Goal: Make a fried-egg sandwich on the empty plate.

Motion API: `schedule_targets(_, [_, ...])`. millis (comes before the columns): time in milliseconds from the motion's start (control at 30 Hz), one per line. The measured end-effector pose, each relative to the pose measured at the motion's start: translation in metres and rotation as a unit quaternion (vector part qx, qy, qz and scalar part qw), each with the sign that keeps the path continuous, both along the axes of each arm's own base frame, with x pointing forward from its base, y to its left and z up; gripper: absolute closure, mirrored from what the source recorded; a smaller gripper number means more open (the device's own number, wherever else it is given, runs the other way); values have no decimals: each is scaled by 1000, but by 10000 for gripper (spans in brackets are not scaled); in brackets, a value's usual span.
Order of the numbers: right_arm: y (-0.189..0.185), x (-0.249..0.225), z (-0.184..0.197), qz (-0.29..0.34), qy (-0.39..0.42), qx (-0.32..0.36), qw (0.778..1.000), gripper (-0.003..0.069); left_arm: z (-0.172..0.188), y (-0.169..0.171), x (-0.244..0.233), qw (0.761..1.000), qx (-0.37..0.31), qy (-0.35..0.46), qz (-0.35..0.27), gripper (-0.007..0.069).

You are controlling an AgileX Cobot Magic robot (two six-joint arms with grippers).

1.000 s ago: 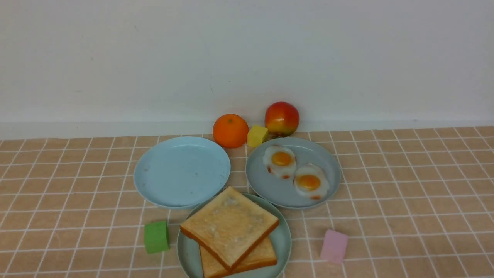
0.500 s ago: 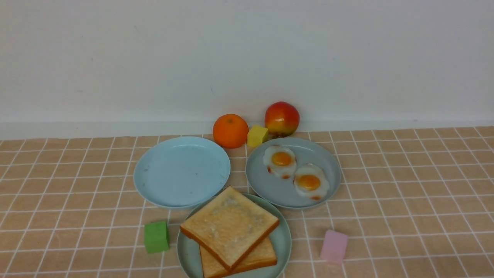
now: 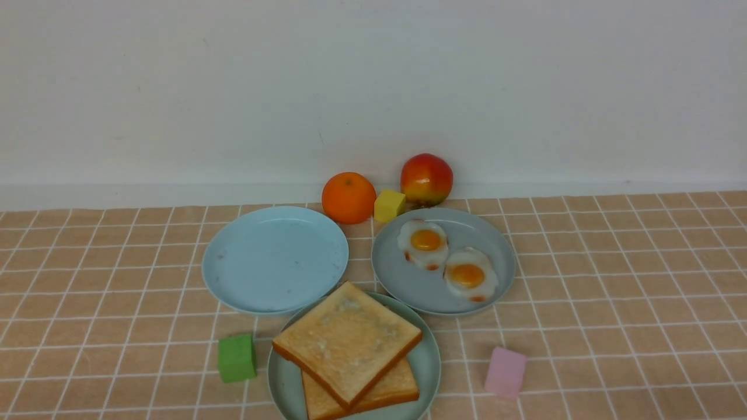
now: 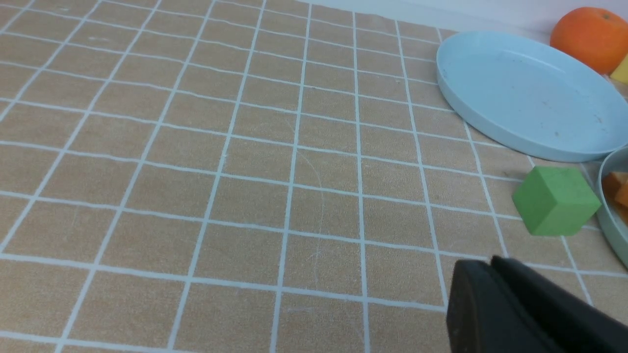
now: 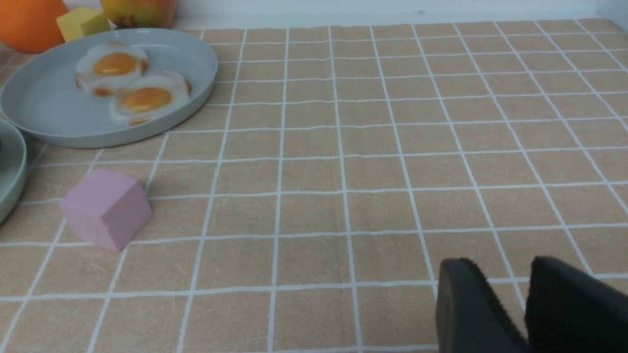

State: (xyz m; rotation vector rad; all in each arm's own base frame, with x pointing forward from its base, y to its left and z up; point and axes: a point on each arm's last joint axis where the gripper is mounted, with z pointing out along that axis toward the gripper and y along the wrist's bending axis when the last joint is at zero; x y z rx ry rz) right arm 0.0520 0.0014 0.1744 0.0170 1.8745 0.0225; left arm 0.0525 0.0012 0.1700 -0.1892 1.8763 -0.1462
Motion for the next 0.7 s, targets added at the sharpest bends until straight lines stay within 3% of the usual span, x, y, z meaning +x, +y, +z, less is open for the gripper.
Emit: schedule_targets(700, [0,0,0,0,0,1,1000,421,0,0,0,1000,0,0,0,589])
